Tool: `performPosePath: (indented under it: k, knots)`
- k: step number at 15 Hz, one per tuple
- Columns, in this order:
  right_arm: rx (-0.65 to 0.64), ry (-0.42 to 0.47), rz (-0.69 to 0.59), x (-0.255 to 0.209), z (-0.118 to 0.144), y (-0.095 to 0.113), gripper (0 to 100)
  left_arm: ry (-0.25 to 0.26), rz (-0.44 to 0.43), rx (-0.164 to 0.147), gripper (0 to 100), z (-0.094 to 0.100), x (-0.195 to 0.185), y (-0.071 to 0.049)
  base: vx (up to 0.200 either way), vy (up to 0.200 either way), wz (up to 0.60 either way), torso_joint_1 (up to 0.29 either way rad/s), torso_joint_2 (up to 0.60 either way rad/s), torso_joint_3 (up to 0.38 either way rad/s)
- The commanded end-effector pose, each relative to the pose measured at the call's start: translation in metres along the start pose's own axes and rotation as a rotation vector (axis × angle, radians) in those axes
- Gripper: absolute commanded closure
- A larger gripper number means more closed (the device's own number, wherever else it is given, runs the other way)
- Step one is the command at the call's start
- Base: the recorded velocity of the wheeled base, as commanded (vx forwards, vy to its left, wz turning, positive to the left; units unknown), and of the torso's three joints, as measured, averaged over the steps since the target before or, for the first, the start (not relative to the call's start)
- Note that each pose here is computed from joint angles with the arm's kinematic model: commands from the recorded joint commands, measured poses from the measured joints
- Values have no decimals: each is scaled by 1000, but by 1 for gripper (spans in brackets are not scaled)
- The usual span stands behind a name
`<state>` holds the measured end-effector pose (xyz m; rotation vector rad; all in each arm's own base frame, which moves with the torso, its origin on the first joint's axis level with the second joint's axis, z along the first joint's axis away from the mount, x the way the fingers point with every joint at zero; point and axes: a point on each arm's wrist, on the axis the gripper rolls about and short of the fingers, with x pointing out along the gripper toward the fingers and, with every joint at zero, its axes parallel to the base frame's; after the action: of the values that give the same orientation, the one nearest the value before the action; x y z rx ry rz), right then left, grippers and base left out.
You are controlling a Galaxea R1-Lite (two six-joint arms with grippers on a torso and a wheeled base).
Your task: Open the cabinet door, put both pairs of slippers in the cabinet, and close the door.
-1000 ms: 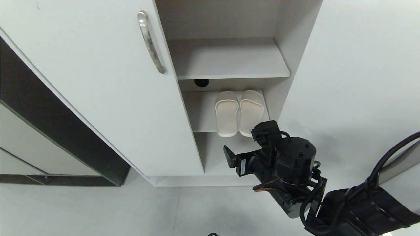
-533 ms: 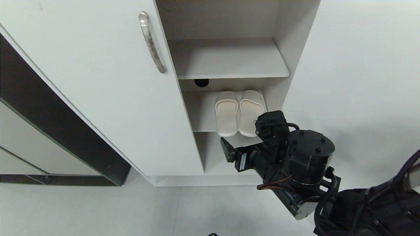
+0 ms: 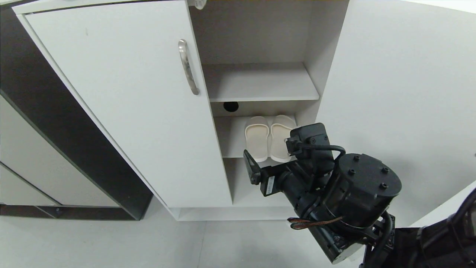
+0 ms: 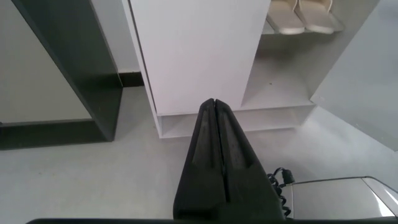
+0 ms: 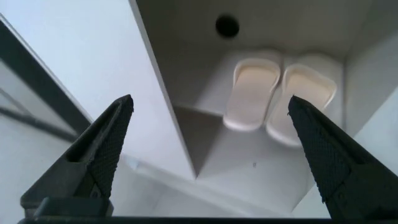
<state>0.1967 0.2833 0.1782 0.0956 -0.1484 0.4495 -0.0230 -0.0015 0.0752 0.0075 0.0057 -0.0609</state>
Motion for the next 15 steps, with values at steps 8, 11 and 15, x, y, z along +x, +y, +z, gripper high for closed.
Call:
performPosePath:
  k: [8,11,15]
  knots:
    - [-33,-61,-28,4,-10,-11,0,0,-2,2,100,0,0,0,0,0,0,2,1,118]
    - [-57,-73,-23,2,-9,-10,0,0,-2,2,100,0,0,0,0,0,0,-3,2,34]
    - [-70,-53,-19,-1,-14,-12,0,0,-2,2,100,0,0,0,0,200,0,7,0,30]
